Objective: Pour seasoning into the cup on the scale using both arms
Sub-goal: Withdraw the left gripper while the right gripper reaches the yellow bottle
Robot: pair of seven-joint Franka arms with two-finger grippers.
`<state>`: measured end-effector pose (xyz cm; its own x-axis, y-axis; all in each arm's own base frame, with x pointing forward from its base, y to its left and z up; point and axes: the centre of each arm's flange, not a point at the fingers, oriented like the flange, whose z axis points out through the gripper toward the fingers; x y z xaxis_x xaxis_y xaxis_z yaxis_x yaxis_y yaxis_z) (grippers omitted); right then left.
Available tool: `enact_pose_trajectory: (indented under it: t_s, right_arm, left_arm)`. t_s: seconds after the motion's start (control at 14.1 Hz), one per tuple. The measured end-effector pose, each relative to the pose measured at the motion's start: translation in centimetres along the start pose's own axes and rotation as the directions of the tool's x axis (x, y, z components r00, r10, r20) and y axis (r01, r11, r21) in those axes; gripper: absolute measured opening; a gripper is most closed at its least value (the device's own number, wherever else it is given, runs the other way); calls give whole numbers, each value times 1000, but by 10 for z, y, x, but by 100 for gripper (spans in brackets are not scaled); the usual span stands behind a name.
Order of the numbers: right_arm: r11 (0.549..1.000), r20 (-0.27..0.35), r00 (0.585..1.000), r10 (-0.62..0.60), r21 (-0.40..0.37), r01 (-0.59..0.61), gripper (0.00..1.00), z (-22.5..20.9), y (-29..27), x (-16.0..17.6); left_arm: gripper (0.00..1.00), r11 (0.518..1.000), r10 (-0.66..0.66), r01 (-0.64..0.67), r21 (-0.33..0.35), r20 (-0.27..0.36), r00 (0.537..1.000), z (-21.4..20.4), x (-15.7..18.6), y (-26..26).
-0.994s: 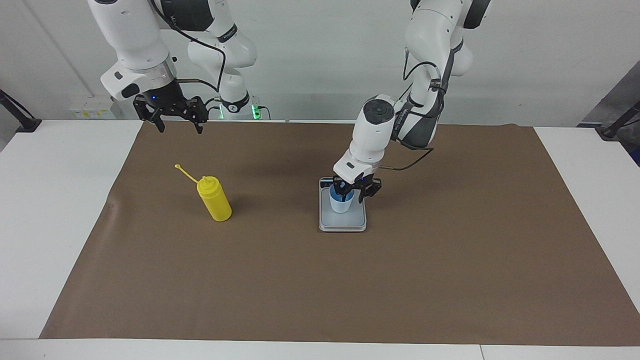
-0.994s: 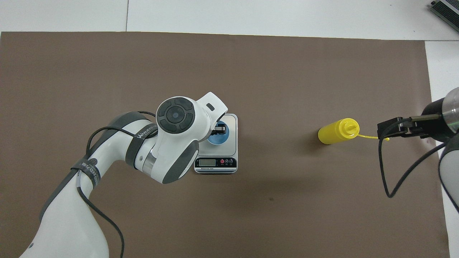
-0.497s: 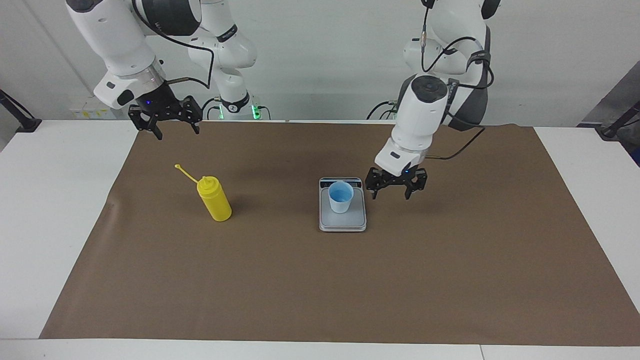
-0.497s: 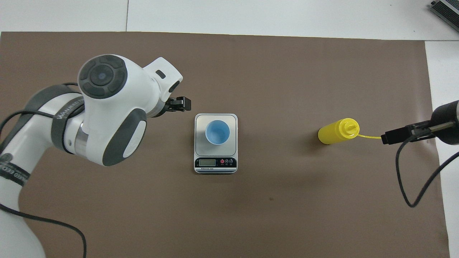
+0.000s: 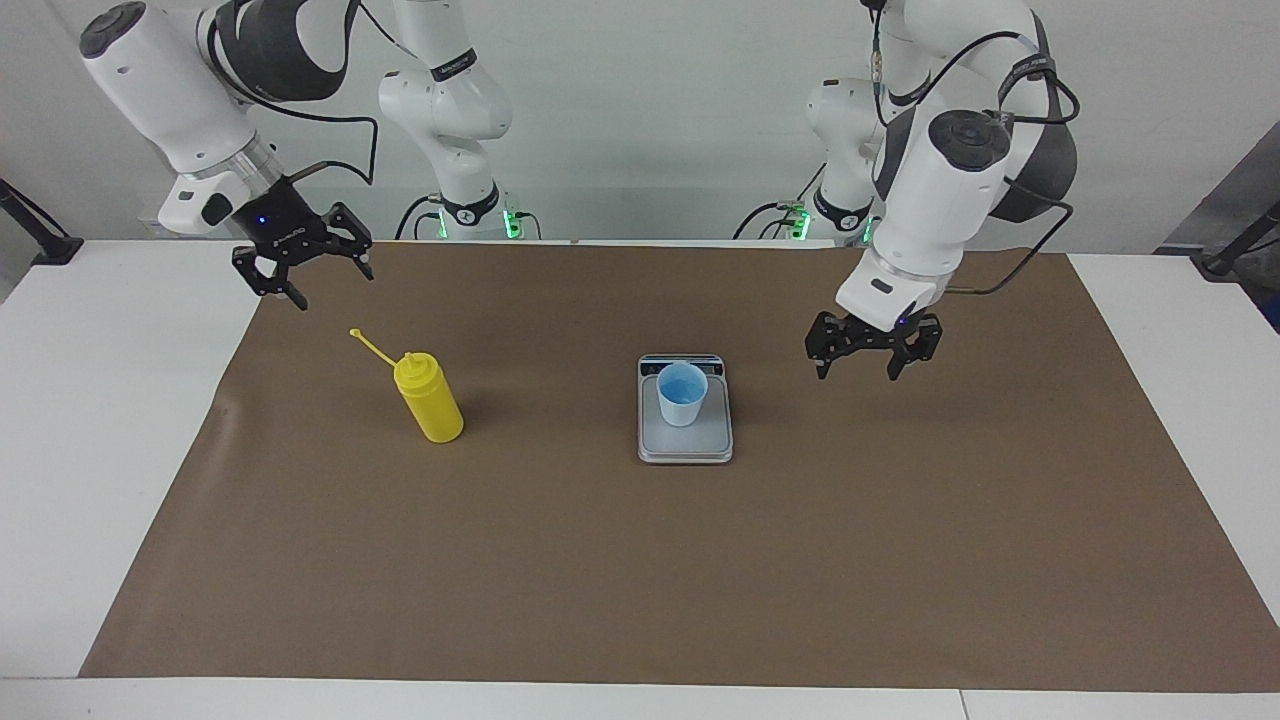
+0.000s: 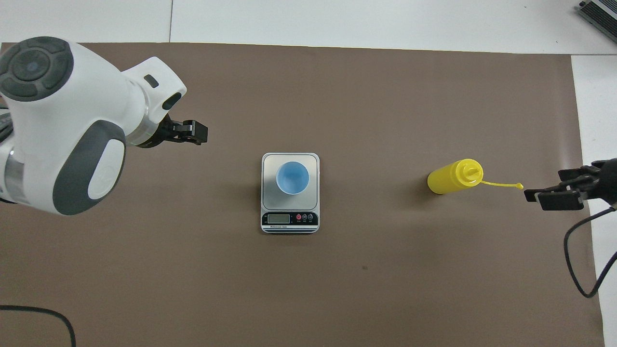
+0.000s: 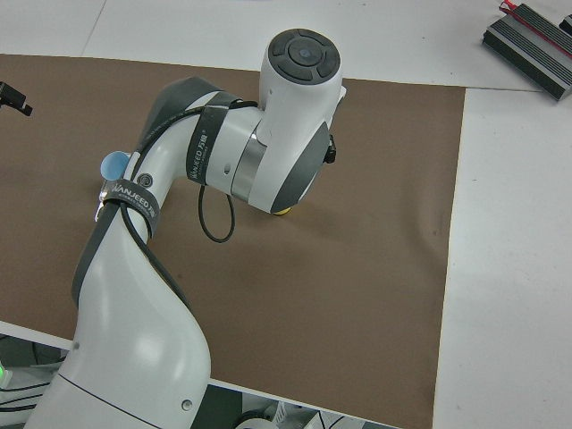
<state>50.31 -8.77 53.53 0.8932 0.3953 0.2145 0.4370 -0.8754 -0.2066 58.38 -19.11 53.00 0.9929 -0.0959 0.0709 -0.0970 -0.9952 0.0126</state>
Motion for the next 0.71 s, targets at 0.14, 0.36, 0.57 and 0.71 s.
enact_pose_trajectory:
  t_s: [0.14,0.36,0.57,0.71]
  right_arm:
    - [997,-67,995,-69,21,71,100,14,20,-18]
    - [989,-153,980,-126,59,137,100,37,47,-49]
    - [977,-221,963,-152,112,179,100,67,70,-87]
    - [964,-285,941,-180,142,227,100,90,86,-106]
  left_arm:
    - [100,1000,29,-29,5,-1,1000,-19,-6,-19]
    - [100,998,59,-59,14,11,998,-45,-18,-47]
    - [100,998,60,-60,19,24,998,-61,-26,-73]
    - [100,998,62,-63,22,36,997,-68,-31,-88]
